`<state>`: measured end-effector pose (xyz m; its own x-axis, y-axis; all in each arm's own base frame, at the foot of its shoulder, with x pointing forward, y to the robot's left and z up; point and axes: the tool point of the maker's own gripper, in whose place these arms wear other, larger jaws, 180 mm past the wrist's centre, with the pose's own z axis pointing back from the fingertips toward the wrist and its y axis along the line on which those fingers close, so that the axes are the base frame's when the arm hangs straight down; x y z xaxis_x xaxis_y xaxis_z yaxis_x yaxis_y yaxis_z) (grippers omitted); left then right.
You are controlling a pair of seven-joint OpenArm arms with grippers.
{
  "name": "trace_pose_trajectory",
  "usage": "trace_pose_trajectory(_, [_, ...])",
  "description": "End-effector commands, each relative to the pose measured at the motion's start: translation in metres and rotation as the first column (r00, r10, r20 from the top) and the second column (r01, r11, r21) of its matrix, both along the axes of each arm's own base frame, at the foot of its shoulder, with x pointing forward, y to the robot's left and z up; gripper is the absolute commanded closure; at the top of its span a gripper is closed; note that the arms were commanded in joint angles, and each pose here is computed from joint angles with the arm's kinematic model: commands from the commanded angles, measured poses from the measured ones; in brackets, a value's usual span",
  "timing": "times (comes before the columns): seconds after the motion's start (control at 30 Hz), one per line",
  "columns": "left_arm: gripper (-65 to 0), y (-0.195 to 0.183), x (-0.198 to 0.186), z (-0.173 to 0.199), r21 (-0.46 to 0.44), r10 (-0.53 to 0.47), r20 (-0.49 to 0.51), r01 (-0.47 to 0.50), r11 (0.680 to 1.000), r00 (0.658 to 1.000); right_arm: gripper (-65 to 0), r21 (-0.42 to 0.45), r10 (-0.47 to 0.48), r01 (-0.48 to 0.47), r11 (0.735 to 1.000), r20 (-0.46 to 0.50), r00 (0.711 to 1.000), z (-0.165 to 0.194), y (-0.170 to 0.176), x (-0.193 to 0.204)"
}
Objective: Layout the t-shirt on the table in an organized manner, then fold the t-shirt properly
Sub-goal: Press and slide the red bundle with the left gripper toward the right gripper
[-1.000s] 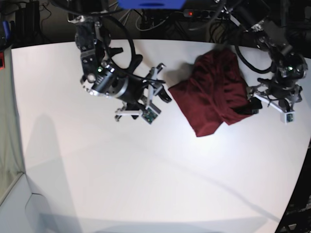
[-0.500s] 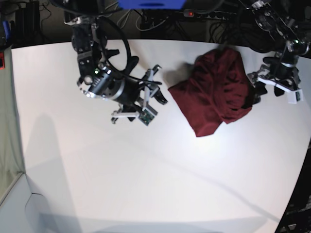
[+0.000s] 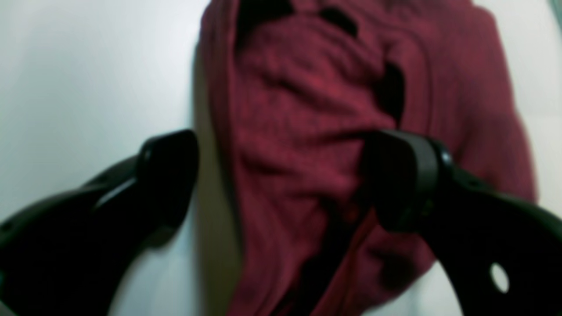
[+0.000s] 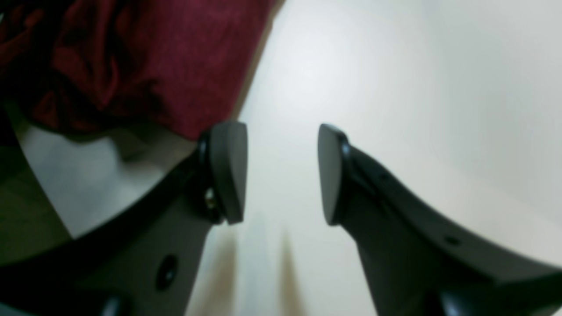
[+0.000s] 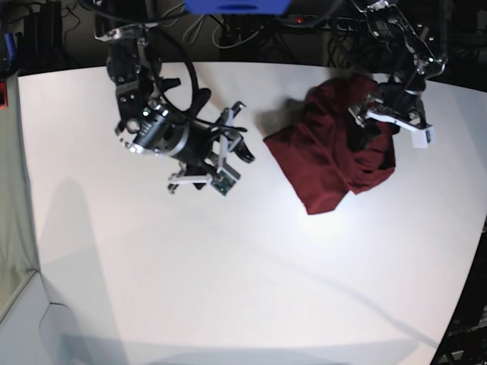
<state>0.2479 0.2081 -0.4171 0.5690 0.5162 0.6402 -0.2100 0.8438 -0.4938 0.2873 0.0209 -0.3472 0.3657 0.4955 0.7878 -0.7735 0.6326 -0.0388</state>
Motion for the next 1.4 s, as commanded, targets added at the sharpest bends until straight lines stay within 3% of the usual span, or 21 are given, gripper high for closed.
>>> trace_pose_trajectory(0.0, [-59.8,-0.006,-0.002,-0.009,-0.013,-0.02,-0.051,0.02,1.0,0.998,-26.9,0.04,0.006,-0.008,0.999,0.043,0.999,0.015,0.005,0.006])
trace_pose_trajectory(0.23, [-59.3,-0.025,0.008,-0.037,-0.12,-0.033,-0.097,0.021,0.993,0.995,-26.9,0.026,0.007,-0.009,1.0,0.04,0.999,0.013,0.001,0.005])
trace_pose_trajectory(0.3, [-56.1,-0.028,0.009,-0.044,-0.141,-0.039,-0.113,0.023,0.99,0.993,-26.9,0.02,0.007,-0.008,1.0,0.043,0.999,0.012,0.0,0.006])
trace_pose_trajectory(0.4, [-38.2,-0.028,0.012,-0.052,-0.15,-0.059,-0.137,0.038,0.988,0.989,-26.9,0.005,0.0,0.0,1.0,0.047,0.999,0.012,-0.008,0.008])
trace_pose_trajectory(0.53, [-2.4,-0.034,0.026,-0.063,-0.093,-0.199,-0.191,0.184,0.978,0.961,-26.9,0.0,-0.035,0.035,0.999,0.054,0.998,0.013,-0.02,0.015])
trace_pose_trajectory(0.57, [0.0,-0.034,0.029,-0.065,-0.073,-0.234,-0.209,0.223,0.972,0.95,-26.9,0.0,-0.049,0.049,0.999,0.054,0.997,0.013,-0.024,0.017])
trace_pose_trajectory(0.63, [-2.3,-0.039,0.04,-0.063,-0.028,-0.308,-0.222,0.31,0.95,0.925,-26.9,-0.001,-0.078,0.078,0.997,0.056,0.995,0.013,-0.034,0.02])
trace_pose_trajectory(0.73, [0.0,-0.049,0.065,-0.051,0.062,-0.417,-0.205,0.437,0.897,0.885,-26.9,-0.002,-0.105,0.106,0.994,0.057,0.993,0.014,-0.042,0.024])
trace_pose_trajectory(0.8, [-0.5,-0.06,0.083,-0.04,0.146,-0.505,-0.193,0.534,0.833,0.841,-26.9,-0.003,-0.125,0.125,0.992,0.058,0.99,0.014,-0.049,0.026])
trace_pose_trajectory(0.87, [-0.5,-0.079,0.101,-0.03,0.238,-0.603,-0.2,0.636,0.734,0.772,-26.9,-0.003,-0.134,0.134,0.991,0.056,0.989,0.013,-0.052,0.026])
trace_pose_trajectory(1.0, [-0.5,-0.122,0.12,-0.014,0.384,-0.756,-0.243,0.776,0.5,0.608,-26.9,-0.007,-0.146,0.147,0.989,0.052,0.988,0.011,-0.057,0.026])
trace_pose_trajectory(1.1, [-0.5,-0.161,0.133,0.001,0.454,-0.832,-0.23,0.812,0.367,0.505,-26.9,-0.022,-0.167,0.169,0.985,0.054,0.984,0.01,-0.069,0.028])
trace_pose_trajectory(1.23, [-0.5,-0.223,0.134,0.018,0.511,-0.914,-0.184,0.83,0.225,0.361,-26.9,-0.051,-0.185,0.189,0.981,0.061,0.981,0.009,-0.085,0.029])
trace_pose_trajectory(1.37, [-0.5,-0.268,0.128,0.032,0.558,-0.959,-0.154,0.822,0.115,0.239,-26.9,-0.065,-0.252,0.257,0.964,0.071,0.965,0.01,-0.113,0.035])
